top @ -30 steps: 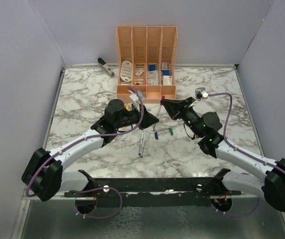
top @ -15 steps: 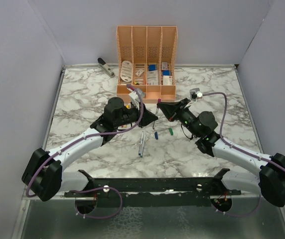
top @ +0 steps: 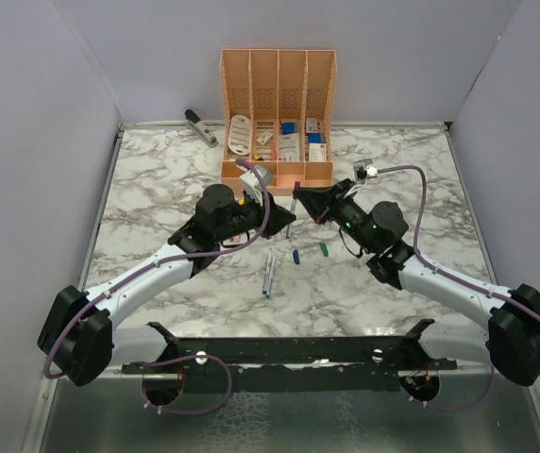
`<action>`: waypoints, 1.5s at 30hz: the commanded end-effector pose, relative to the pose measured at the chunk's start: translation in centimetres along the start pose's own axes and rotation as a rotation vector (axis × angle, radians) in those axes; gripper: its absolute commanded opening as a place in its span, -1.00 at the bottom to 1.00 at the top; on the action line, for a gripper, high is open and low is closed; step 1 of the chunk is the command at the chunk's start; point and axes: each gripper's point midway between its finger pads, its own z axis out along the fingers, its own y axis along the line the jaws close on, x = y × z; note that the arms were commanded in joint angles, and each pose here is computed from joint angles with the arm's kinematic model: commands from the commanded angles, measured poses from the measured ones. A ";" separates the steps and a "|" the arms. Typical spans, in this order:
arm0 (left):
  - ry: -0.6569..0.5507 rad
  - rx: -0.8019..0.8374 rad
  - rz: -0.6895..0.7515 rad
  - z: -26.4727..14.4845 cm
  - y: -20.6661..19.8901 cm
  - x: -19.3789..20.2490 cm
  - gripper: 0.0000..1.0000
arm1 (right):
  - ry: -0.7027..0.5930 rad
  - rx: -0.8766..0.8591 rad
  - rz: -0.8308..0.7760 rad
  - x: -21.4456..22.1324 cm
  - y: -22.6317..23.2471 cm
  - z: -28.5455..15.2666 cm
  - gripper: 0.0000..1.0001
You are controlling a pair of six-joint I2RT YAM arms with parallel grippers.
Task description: Insert the pens into the pen caps
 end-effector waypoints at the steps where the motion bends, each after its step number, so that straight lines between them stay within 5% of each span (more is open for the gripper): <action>1: -0.326 -0.027 0.143 -1.2 -1.7 -11.0 -1.00 | 0.283 0.026 -0.017 7.2 -1.4 -1.5 -0.98; 26: -0.421 -0.137 0.166 -1.8 0.1 -13.9 -1.00 | 0.469 0.125 -0.060 11.9 -2.6 -3.1 -0.98; 31: -0.330 -0.153 0.141 -1.4 1.1 -11.0 -1.00 | 0.397 0.126 -0.080 9.5 -2.0 -1.9 -0.96; 39: -0.016 -0.351 0.019 -1.6 6.3 -1.0 -1.00 | 0.216 0.169 -0.160 2.7 -1.1 0.7 -0.19; 45: 0.140 -0.497 -0.095 -2.3 9.7 4.1 -1.00 | 0.098 0.200 -0.185 -1.7 -0.4 0.2 -0.14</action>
